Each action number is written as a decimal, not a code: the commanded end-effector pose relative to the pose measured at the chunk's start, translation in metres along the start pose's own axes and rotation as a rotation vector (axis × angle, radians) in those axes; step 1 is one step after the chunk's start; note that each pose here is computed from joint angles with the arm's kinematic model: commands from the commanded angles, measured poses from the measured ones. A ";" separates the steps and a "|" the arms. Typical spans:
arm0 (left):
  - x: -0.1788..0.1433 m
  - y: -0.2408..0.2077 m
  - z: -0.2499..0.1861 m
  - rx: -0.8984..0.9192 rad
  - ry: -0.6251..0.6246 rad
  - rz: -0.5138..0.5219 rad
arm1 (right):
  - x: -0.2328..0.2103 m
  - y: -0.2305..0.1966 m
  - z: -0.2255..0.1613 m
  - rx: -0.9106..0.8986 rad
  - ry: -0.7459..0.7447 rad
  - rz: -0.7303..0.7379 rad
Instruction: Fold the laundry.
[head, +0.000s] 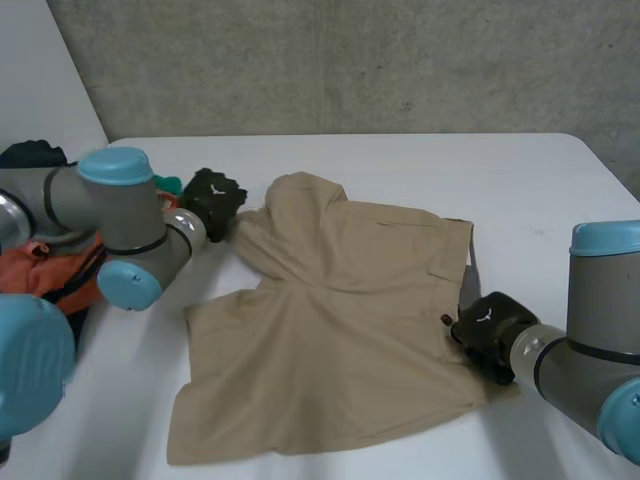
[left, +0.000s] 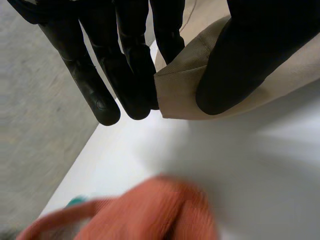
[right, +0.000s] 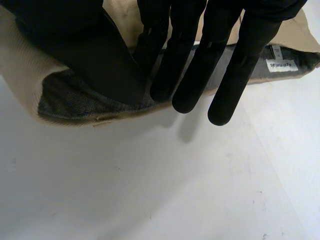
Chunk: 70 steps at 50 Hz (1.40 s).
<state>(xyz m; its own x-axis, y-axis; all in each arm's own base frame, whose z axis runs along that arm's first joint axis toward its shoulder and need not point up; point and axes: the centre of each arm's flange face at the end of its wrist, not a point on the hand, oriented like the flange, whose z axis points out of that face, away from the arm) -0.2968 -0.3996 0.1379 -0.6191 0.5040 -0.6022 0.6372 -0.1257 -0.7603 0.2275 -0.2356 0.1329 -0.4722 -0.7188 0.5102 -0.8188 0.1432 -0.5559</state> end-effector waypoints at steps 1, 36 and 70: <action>-0.006 0.013 -0.021 -0.162 -0.042 0.119 | 0.000 -0.007 -0.005 0.026 0.009 0.026; 0.033 -0.025 -0.262 -0.264 0.206 -0.414 | 0.029 -0.025 -0.017 0.156 0.108 0.202; 0.075 0.028 -0.267 -0.403 0.269 -0.392 | -0.009 0.011 -0.047 0.157 -0.089 0.217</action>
<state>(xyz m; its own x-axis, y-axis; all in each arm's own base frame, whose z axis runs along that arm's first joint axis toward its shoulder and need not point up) -0.1996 -0.1309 0.1453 -0.7437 0.6531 -0.1430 0.5288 0.4437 -0.7236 0.2049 -0.1906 0.1613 -0.5799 -0.7473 0.3245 -0.6555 0.1914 -0.7305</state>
